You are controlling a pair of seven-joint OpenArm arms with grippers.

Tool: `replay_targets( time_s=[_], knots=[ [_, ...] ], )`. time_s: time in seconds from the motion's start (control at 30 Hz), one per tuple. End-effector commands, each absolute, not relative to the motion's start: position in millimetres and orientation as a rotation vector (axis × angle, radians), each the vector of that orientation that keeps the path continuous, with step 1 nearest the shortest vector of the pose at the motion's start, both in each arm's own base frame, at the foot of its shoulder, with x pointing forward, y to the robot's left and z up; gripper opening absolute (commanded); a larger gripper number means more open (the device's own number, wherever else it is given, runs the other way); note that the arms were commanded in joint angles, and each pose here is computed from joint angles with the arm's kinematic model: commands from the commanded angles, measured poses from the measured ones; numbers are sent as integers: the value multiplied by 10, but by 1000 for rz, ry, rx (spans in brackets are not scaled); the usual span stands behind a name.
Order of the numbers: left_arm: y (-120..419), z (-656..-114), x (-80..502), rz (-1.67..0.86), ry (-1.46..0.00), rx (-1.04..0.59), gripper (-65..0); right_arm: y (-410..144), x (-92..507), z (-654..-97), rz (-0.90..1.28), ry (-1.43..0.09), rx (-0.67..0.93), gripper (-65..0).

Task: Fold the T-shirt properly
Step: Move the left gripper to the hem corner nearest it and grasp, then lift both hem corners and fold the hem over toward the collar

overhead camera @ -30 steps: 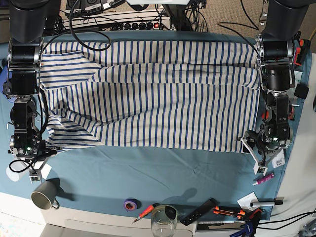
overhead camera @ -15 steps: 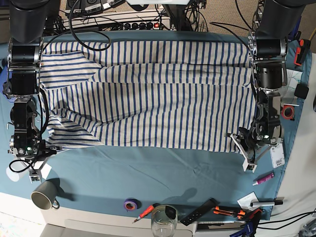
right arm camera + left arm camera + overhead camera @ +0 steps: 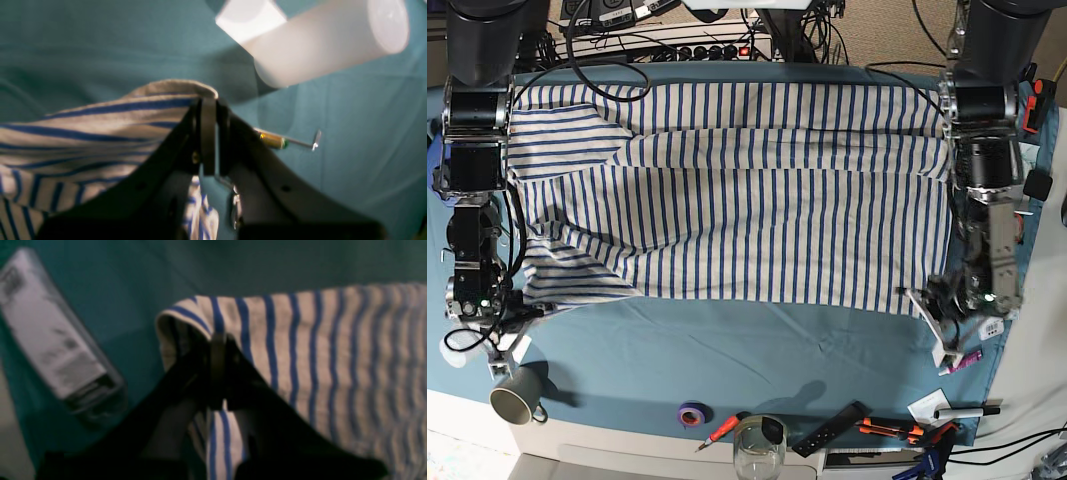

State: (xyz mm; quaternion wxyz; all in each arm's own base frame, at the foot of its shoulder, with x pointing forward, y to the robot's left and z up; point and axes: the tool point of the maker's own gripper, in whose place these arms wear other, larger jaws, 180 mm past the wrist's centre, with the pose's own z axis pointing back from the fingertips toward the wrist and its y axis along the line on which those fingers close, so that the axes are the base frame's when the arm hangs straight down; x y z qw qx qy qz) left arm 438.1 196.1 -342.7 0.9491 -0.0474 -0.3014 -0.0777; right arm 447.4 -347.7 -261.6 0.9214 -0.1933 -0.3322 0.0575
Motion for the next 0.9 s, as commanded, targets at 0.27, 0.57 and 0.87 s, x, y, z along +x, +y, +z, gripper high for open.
replay_targets(
  time_s=[0.27,0.57,0.87],
  knots=[
    [1885,-2943,4401,-175,-668,-178,-650,-3530,4488,-2244,77,-756,-314,-650],
    [1982,-3049,4113,-169,-645,-308,-650,-3597,4232,-2336,60,-743,-201,-650],
    [2220,-2876,3757,-229,-741,-335,-650,-3758,3880,-2433,66,-724,-258,-650]
  ],
)
